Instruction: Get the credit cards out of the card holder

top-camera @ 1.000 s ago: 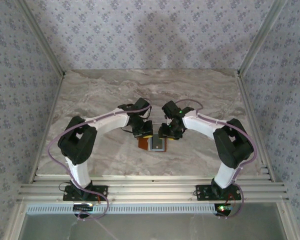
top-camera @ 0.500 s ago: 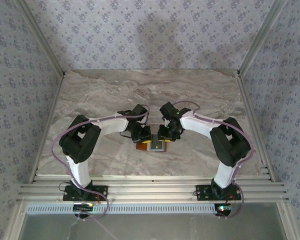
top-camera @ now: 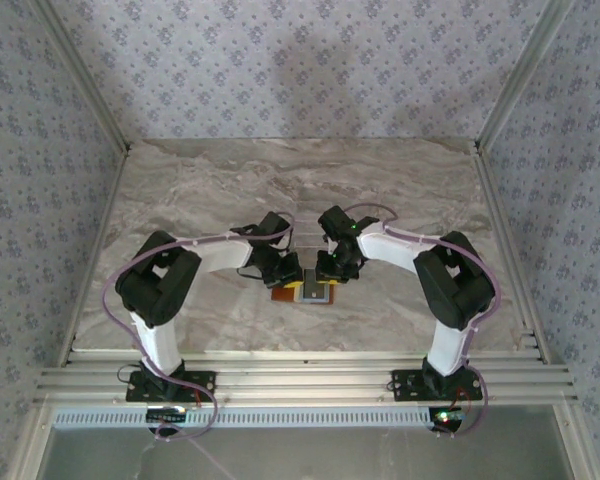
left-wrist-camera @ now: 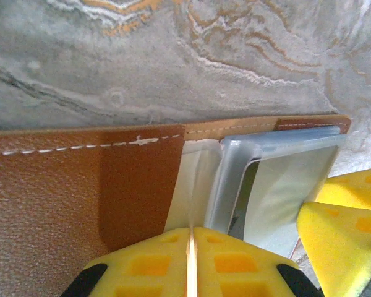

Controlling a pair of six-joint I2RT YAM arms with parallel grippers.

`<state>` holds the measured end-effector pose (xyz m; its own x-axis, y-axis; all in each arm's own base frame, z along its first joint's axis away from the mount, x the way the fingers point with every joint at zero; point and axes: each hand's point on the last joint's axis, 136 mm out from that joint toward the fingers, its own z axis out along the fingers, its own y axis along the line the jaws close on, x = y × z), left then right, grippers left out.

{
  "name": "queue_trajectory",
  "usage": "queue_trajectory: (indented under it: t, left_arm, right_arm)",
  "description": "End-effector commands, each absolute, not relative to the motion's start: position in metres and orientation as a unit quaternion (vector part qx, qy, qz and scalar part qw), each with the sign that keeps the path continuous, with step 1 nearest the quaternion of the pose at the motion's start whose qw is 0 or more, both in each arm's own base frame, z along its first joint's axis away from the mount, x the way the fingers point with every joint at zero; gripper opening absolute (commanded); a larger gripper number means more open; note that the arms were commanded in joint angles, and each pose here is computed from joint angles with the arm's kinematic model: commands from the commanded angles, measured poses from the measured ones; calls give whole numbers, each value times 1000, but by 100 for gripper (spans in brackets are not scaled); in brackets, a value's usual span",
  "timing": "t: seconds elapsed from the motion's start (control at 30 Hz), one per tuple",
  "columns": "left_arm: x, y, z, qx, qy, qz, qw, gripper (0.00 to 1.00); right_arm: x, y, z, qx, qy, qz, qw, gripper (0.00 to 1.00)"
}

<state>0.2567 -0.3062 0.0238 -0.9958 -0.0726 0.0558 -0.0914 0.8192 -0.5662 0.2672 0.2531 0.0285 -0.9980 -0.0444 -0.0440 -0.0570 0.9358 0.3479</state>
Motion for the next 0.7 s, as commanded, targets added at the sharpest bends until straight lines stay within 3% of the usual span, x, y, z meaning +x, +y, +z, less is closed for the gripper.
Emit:
queue_trajectory:
  t: [0.0, 0.27, 0.67]
  left_arm:
    - [264, -320, 49, 34, -937, 348, -12, 12]
    - [265, -327, 56, 29, -926, 377, -19, 15]
    - [261, -306, 37, 41, -952, 304, -10, 14]
  right_arm:
    - [263, 251, 14, -22, 986, 167, 4, 25]
    - [262, 250, 15, -24, 986, 165, 4, 25]
    - [263, 248, 15, -23, 987, 162, 4, 25]
